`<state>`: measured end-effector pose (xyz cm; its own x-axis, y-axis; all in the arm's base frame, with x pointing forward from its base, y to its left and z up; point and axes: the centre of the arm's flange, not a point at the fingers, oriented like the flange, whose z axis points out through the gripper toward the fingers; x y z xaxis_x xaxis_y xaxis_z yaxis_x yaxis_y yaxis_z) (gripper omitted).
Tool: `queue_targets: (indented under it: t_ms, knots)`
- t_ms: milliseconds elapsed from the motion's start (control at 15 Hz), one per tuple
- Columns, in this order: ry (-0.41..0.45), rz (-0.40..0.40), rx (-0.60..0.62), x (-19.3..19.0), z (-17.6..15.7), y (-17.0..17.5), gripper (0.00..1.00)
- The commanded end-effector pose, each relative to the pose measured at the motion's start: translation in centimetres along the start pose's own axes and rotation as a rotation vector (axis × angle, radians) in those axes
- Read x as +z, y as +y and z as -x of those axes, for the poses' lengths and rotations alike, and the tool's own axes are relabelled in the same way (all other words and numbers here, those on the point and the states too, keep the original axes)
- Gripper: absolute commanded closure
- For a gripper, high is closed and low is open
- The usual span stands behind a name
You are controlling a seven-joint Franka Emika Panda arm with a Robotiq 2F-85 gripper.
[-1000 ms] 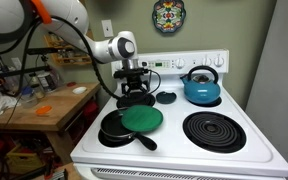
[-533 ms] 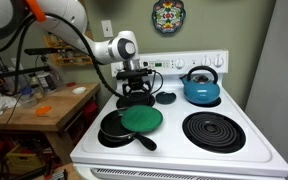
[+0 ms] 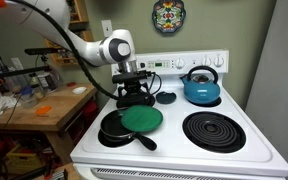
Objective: Use the green mat to move the pan to the left back stove plate
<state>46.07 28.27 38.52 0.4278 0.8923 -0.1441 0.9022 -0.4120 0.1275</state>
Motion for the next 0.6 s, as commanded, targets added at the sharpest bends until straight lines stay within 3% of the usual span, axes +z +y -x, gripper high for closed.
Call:
queue_targets:
  t_ms: [0,133,533]
  knots:
    - [0.001,-0.011,-0.025,1.3,4.0,-0.9,0.0]
    - [-0.015,-0.005,-0.008,2.4,5.5,-0.6,0.0]
    - [0.063,0.034,0.053,5.3,7.5,1.5,0.0]
